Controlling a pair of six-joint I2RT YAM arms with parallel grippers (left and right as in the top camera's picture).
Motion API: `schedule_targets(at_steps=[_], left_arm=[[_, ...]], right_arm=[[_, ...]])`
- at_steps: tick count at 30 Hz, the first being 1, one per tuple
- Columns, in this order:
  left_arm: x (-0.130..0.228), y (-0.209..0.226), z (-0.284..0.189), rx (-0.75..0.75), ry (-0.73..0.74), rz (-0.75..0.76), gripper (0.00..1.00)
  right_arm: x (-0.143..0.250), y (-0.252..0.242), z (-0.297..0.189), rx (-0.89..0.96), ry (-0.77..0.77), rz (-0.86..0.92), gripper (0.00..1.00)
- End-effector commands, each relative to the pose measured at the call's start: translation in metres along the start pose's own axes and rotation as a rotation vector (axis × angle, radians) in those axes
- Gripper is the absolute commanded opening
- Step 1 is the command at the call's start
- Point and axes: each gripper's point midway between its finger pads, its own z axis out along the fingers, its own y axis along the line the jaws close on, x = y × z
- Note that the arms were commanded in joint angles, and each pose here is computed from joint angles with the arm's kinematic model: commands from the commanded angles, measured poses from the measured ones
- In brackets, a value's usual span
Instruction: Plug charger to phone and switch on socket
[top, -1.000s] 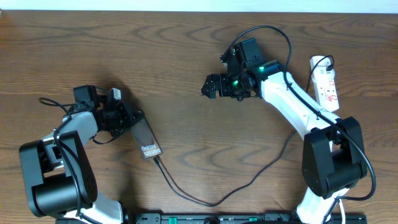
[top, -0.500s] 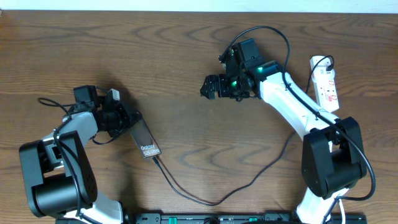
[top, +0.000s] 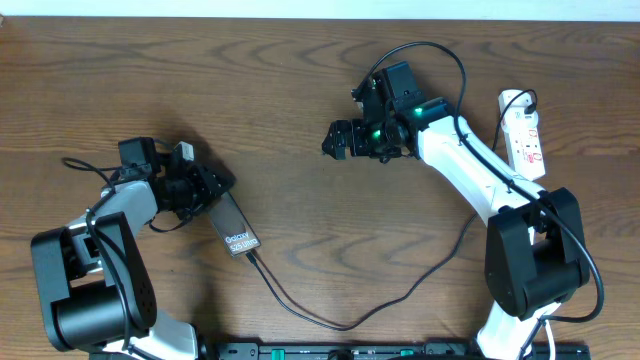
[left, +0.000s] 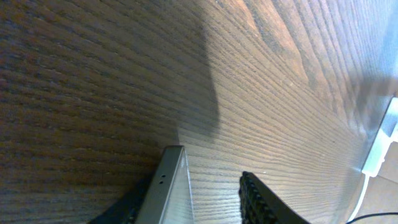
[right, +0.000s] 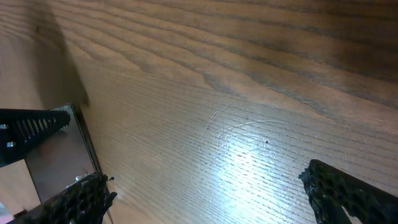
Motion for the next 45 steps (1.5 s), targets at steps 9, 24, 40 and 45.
schedule_targets(at_steps=[9, 24, 40, 45], left_arm=[[0.011, 0.023, 0.001, -0.117, 0.023, -0.024, 0.61], [0.016, 0.039, -0.002, -0.204, 0.033, -0.043, 0.7], [0.022, 0.056, -0.006, -0.306, 0.043, -0.067, 0.77], [0.022, 0.057, -0.007, -0.31, 0.045, -0.068, 0.77]], right_arm=[[-0.004, 0.009, -0.002, -0.006, -0.012, -0.038, 0.99], [-0.004, 0.009, -0.002, -0.007, -0.012, -0.04, 0.99], [-0.004, 0.009, -0.002, -0.007, -0.012, -0.04, 0.99], [-0.004, 0.009, -0.002, -0.007, -0.012, -0.04, 0.99]])
